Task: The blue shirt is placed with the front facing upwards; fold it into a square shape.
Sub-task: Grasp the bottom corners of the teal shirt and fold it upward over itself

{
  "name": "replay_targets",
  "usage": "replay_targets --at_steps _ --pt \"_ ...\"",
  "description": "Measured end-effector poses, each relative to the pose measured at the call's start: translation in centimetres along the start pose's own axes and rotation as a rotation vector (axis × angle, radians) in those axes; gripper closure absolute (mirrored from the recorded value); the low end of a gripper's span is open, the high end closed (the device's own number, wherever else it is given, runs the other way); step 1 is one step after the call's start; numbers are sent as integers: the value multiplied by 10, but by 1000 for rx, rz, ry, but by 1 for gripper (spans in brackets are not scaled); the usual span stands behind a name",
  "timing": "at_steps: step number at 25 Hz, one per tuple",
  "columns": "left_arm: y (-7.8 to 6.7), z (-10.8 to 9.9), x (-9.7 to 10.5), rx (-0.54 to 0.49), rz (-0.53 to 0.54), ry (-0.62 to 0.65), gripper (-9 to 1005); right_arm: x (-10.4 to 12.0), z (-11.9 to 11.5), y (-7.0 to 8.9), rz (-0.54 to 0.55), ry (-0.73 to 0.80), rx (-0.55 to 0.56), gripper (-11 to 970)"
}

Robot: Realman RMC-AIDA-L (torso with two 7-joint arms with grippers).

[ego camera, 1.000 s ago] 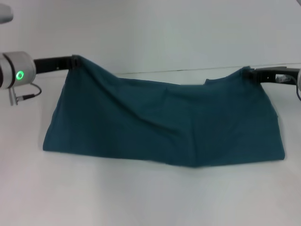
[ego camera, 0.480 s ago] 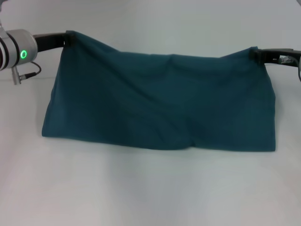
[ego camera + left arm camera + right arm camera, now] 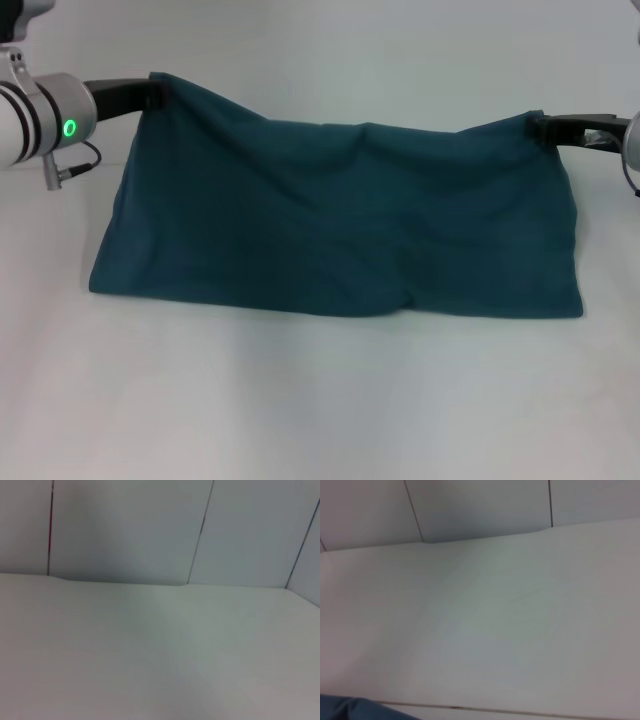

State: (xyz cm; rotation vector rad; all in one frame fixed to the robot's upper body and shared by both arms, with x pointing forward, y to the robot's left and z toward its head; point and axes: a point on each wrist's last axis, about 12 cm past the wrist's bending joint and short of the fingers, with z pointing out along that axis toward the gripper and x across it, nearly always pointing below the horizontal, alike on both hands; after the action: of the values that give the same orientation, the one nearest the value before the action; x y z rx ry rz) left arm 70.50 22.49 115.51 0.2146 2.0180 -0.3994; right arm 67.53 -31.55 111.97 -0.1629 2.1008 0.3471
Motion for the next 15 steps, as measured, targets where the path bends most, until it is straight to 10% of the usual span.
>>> replay_targets --at_steps 15 --pt "-14 11 17 -93 31 -23 826 3 4 1 -70 19 46 826"
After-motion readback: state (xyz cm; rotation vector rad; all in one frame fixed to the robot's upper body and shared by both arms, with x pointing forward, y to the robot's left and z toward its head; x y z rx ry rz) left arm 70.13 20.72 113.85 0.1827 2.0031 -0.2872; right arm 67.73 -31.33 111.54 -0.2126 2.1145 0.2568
